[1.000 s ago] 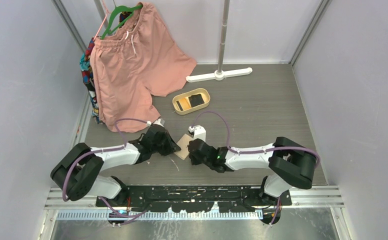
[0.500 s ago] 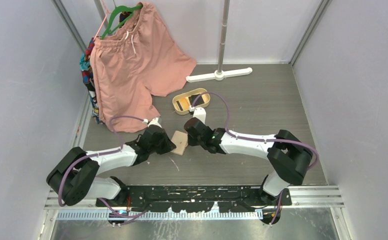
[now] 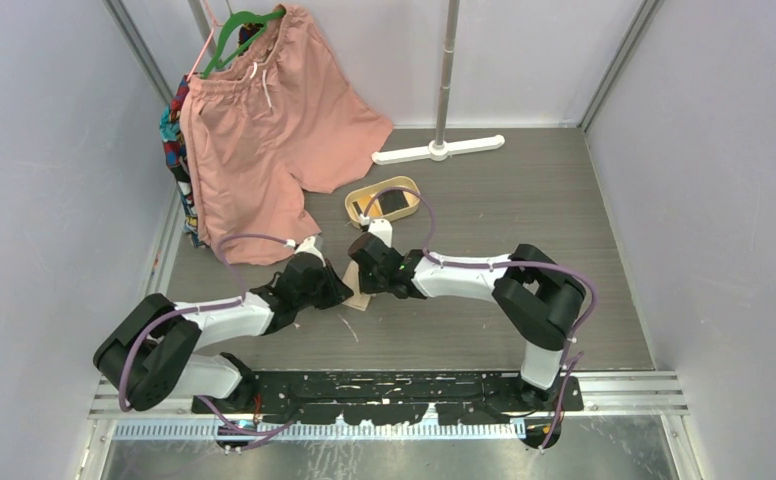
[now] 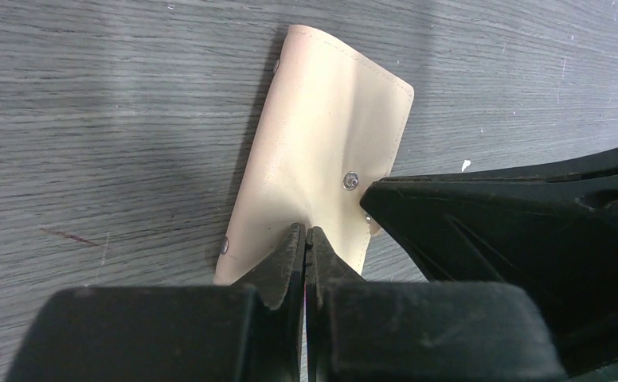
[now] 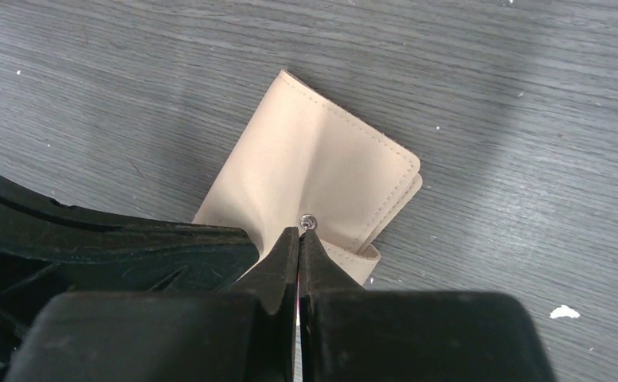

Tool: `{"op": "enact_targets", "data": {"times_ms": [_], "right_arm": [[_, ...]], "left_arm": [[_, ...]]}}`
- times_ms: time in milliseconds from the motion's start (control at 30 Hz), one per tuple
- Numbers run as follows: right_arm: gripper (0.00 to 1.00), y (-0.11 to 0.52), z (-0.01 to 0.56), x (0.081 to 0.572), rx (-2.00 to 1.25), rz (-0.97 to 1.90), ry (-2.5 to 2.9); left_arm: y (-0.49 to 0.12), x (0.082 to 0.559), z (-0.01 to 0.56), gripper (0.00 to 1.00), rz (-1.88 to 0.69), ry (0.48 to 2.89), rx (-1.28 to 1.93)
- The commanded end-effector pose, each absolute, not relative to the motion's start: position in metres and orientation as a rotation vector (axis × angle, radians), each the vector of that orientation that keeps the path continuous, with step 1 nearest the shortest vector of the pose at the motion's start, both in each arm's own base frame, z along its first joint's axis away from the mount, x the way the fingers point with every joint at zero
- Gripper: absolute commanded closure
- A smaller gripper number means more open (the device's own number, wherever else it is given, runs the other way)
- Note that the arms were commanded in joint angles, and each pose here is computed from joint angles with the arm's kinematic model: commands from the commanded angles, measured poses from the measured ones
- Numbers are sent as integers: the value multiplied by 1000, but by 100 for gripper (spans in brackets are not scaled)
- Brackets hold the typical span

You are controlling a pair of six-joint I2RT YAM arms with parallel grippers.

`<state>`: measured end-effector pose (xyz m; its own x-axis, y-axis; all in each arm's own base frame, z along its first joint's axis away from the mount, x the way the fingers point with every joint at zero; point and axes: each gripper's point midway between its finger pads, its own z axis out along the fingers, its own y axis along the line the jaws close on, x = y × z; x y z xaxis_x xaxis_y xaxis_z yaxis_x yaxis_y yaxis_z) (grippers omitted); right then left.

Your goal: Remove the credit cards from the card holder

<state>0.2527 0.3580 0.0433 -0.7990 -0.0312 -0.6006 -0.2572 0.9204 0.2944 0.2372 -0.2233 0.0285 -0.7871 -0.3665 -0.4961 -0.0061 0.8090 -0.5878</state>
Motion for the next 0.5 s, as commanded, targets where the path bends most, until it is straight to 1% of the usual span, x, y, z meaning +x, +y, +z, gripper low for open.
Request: {"op": "enact_targets", "data": {"times_ms": [0,300,467], "right_arm": [[99,374,60,263,-171,537,2421],[99,378,52,271,-164,500,2416],[99,372,59,277,-134,472,2378]], "left_arm": [[-211,228,7,100,-693,2433,-260],[-213,228,4,100,-708,2438,-253],[-213,228,4,100,-701,2438,-251]]}}
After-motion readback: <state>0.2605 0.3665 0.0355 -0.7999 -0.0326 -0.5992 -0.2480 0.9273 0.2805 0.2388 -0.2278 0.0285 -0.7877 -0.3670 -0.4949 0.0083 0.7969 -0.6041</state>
